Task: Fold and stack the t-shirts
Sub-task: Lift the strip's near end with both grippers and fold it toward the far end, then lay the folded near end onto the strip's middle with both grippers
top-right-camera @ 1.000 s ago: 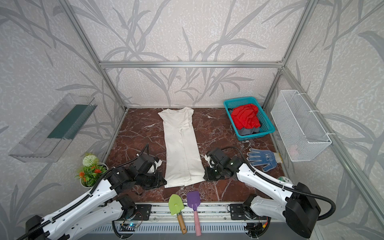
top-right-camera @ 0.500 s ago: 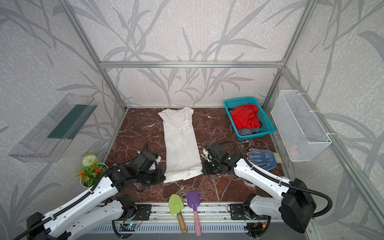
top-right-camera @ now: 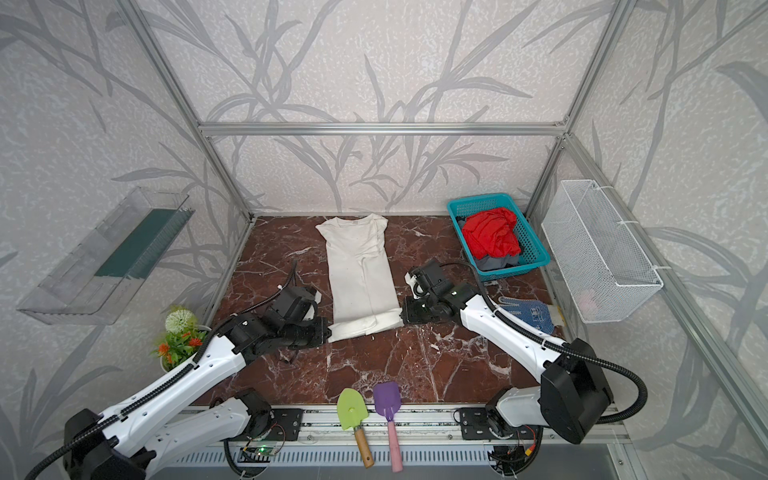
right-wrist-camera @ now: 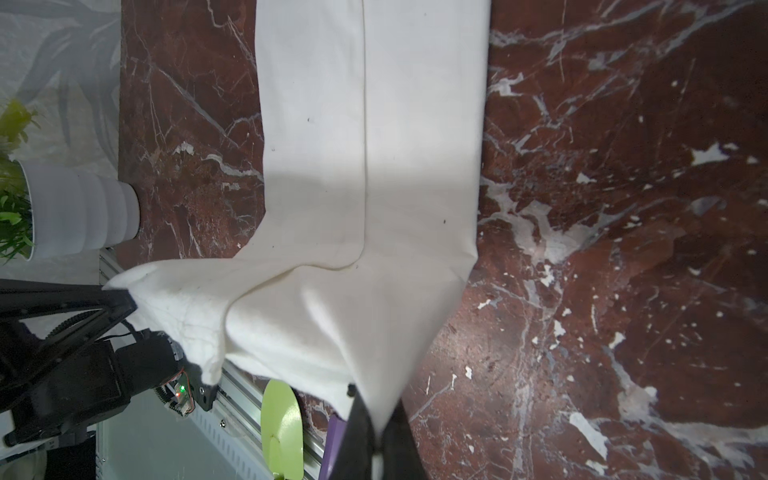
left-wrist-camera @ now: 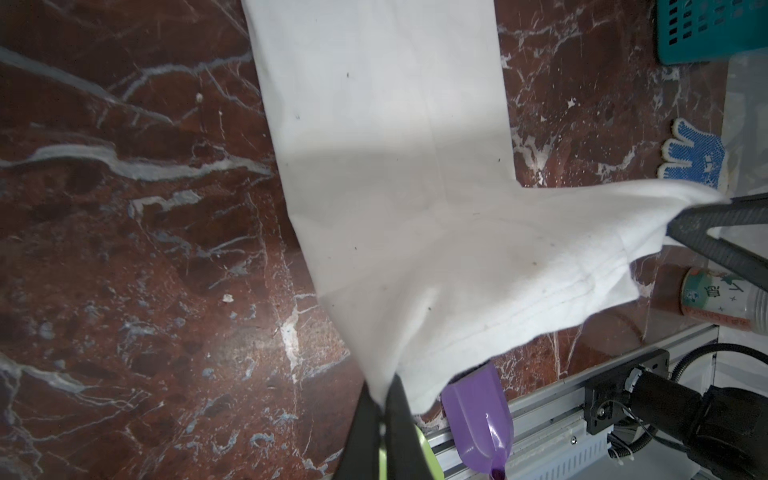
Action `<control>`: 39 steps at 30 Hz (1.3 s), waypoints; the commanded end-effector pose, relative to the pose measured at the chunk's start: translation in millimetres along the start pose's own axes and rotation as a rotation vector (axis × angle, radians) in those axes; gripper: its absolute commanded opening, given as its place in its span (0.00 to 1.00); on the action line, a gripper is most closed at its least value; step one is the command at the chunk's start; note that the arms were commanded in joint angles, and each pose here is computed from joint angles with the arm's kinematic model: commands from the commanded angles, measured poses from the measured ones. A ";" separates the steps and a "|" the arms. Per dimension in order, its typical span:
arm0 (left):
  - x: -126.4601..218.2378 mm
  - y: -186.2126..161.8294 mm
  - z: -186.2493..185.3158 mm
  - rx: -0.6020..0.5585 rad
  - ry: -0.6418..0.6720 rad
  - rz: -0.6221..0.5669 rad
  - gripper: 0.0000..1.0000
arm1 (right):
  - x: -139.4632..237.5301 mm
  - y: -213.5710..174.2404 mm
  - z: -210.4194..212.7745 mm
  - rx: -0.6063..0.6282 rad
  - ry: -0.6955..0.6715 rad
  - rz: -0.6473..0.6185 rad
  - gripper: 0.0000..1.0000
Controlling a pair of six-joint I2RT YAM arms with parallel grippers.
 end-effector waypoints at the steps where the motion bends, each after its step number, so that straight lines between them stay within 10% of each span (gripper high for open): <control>1: 6.1 17.0 7.3 0.011 0.053 -0.057 0.00 | 0.9 16.9 11.5 0.041 0.035 -0.031 0.00; 39: -93.3 153.9 70.6 0.076 0.171 0.030 0.00 | -102.1 155.7 -1.0 0.042 0.029 -0.049 0.01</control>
Point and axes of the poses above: each gripper's point midway between its finger pads, its own x axis back along the fingers, its own z axis along the line the jaws close on, y = z × x, the point moved 9 cm from there along x, back along the fingers, and after that the axes turned 14 degrees about -x, right-handed, at the moved point
